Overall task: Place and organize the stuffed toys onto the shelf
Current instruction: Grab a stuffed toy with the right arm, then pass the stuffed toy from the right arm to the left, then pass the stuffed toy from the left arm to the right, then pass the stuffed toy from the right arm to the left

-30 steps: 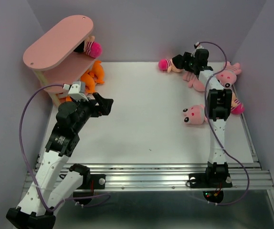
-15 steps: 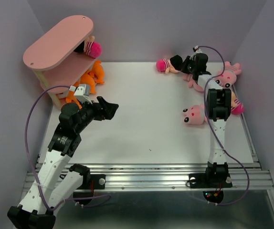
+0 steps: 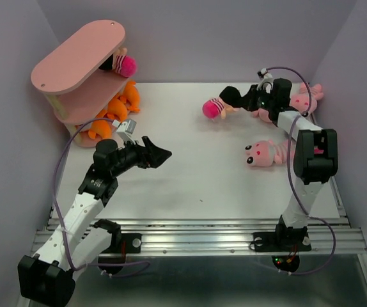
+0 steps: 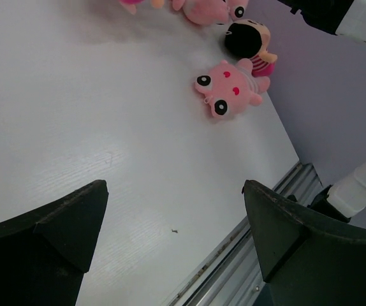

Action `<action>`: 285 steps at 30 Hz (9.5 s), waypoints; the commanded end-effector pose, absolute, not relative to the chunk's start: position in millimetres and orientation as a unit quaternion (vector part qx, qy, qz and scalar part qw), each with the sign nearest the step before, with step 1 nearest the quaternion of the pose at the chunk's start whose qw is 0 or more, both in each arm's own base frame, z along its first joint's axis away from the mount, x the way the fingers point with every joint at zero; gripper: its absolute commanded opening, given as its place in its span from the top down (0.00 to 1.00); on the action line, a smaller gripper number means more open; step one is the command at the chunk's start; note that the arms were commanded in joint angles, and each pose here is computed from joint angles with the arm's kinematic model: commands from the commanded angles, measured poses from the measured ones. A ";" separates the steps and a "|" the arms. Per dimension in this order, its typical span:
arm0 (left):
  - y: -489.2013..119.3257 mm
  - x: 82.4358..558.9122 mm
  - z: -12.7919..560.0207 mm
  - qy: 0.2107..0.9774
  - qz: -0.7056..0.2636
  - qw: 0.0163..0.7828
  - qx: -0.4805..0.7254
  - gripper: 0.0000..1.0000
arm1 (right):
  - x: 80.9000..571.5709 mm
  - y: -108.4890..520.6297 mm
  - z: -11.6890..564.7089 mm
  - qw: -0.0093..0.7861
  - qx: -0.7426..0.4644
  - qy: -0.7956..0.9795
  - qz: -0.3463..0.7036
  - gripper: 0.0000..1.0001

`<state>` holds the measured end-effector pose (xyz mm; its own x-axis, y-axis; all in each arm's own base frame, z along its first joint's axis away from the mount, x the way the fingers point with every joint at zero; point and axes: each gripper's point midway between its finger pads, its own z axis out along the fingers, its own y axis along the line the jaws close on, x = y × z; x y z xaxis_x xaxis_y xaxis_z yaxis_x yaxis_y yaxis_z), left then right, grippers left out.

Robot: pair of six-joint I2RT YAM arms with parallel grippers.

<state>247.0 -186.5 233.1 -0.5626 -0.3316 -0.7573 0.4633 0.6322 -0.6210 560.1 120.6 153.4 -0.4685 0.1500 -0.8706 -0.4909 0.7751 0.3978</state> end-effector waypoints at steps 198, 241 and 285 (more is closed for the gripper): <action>-290.3 221.0 158.1 0.808 -0.369 0.453 0.073 1.00 | 301.1 244.0 150.5 0.273 -0.398 0.743 0.464 0.12; -260.2 199.7 217.8 0.591 -0.205 0.617 0.477 0.21 | 308.2 225.1 176.9 0.255 -0.480 0.763 0.349 0.97; -323.7 178.4 181.1 0.479 -0.163 0.577 0.642 0.35 | 284.2 267.3 181.1 0.203 -0.636 0.674 0.316 0.95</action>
